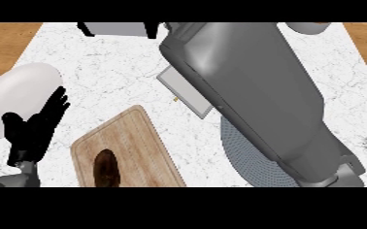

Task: Pick the tomato from the placemat and place it in the tiered shelf

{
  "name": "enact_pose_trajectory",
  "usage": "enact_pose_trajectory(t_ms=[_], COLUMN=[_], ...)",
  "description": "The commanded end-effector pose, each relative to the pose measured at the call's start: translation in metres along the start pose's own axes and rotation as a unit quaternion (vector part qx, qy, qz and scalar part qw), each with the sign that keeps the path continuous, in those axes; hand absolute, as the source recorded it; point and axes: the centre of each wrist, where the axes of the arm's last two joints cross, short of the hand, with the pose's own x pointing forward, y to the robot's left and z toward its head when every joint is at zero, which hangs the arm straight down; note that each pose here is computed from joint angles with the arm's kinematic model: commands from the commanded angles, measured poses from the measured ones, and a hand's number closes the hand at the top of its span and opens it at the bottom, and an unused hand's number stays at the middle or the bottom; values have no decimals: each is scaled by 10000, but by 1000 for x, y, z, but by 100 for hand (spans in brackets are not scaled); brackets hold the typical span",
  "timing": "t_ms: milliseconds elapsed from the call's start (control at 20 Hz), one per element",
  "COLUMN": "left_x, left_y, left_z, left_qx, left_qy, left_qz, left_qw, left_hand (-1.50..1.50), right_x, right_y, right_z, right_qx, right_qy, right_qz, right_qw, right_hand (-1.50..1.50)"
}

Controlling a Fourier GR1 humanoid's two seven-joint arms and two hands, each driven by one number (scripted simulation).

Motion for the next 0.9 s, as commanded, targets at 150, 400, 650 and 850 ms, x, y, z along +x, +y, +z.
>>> enact_pose_trajectory(t_ms=[150,400,650,850], left_x=[6,0,1,-10], left_y=[-8,0,11,2], left_z=[-3,7,0,5], left_qx=[131,74,60,249], left_qy=[-15,-11,-9,2], left_qz=[110,72,67,53], left_qw=[9999,9999,10000,9997], left_hand=[0,0,0,0], right_x=[7,-6,-15,-34], right_y=[19,31,55,51], right_z=[-15,-35,-42,-53], right_qx=[122,198,427,116], right_qy=[1352,1455,1711,2161], right_qz=[453,240,365,65], right_qw=[9897,9889,9836,9763], right_hand=[150,150,150,-150])
